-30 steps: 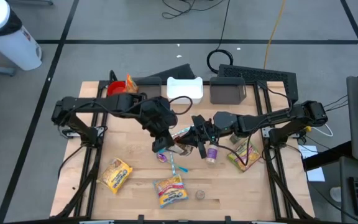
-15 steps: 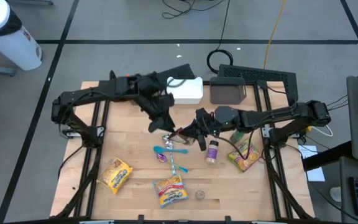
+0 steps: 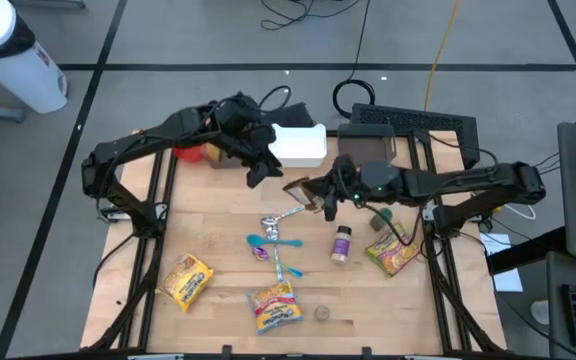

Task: Pick & Place Food Item
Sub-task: Put the orange seasoning pack into the white bin

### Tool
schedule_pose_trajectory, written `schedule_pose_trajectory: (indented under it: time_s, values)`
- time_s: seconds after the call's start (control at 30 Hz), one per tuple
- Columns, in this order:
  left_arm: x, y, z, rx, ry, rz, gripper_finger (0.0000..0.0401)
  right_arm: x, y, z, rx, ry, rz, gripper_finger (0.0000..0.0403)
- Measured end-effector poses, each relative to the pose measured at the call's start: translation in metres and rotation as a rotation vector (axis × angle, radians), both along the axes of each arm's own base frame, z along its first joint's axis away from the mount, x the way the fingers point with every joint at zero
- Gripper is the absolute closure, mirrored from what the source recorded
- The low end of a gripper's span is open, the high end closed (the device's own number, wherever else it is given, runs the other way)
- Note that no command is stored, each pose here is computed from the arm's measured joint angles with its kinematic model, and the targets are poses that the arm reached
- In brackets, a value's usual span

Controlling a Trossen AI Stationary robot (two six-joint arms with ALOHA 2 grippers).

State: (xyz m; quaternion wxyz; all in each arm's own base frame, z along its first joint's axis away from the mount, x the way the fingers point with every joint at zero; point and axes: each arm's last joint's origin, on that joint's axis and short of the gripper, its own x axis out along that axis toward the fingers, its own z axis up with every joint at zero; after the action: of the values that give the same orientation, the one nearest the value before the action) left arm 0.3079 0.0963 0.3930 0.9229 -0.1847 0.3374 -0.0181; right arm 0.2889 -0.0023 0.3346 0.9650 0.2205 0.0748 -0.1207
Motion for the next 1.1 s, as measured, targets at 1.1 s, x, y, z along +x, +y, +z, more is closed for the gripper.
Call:
schedule_pose_trajectory:
  time_s: [1.1]
  values:
    - [0.028, -0.011, 0.045, 0.177, -0.504, 0.003, 0.0233, -0.072, -0.021, 0.018, -0.067, -0.525, -0.133, 0.0403]
